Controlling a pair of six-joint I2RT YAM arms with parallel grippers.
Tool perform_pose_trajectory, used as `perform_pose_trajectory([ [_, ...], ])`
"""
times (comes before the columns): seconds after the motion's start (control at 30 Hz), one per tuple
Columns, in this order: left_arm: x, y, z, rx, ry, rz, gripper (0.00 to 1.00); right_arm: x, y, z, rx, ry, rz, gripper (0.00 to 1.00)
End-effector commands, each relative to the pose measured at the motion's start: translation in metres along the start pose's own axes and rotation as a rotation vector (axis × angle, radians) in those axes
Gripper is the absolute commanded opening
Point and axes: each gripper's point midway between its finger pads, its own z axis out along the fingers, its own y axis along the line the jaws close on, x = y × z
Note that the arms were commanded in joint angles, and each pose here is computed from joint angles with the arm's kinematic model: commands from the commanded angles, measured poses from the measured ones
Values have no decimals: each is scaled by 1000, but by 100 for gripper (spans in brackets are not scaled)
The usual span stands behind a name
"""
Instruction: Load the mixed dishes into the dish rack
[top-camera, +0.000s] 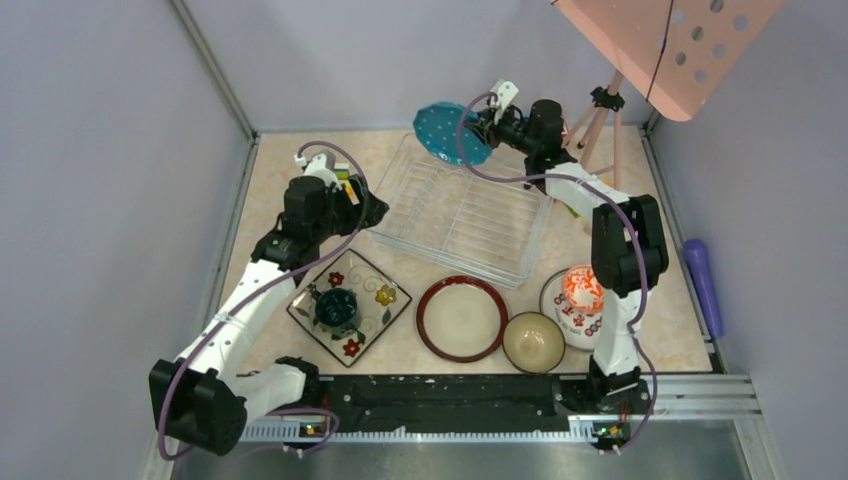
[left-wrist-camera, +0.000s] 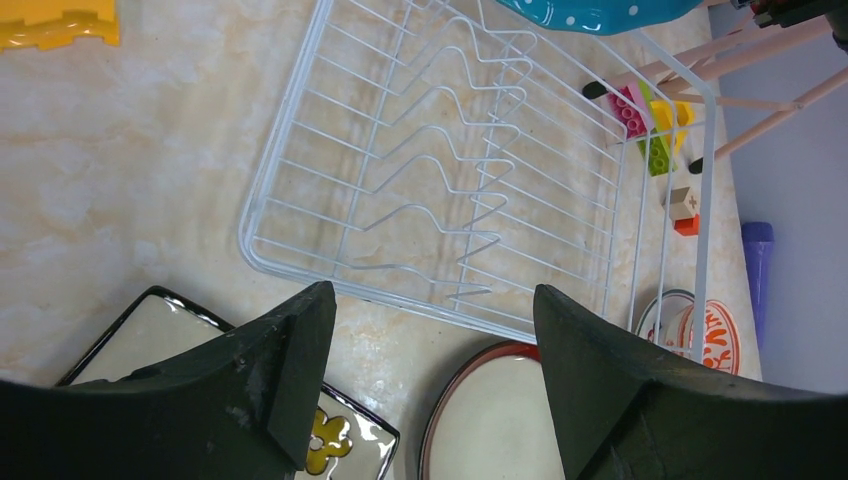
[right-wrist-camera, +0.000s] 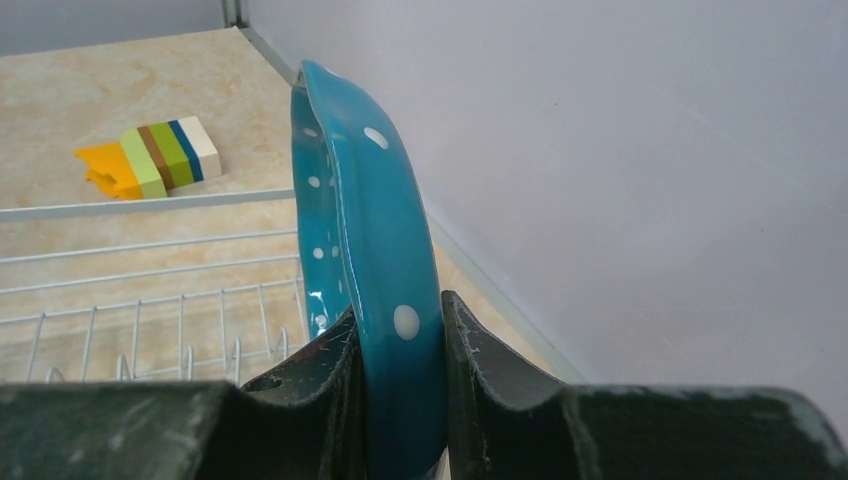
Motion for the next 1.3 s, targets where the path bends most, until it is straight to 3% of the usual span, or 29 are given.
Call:
perform_pose_trajectory([
  [0.0, -10, -2, -3, 8, -42, 17, 77, -68, -23, -5, 41, -220, -182, 0],
  [0.57, -3, 4, 0, -7, -27, 11, 77, -17, 2, -3, -25, -188, -80, 0],
  [0.63, -1, 5, 1, -7, -20, 11, 77, -11, 4, -2, -23, -174, -69, 8],
  [0.73, 2, 8, 1, -16, -14, 12, 77, -7, 4, -1, -13, -154, -55, 34],
  [0.83, 4, 12, 1, -29, -13, 14, 78, -10, -1, -1, 13, -150, -33, 50],
  [0.93, 4, 27, -2, -119, -32, -18, 92, -17, -9, 0, 45, -143, -2, 71],
  [1.07, -1, 37, -7, -172, -62, -17, 95, -34, -13, -7, 79, -159, 14, 75],
  [1.2, 4, 30, -6, -125, -36, 4, 95, -52, -10, -20, 109, -170, 80, 76],
  [1.27, 11, 24, -4, -71, -9, 29, 95, -64, -17, -31, 197, -178, 168, 84],
])
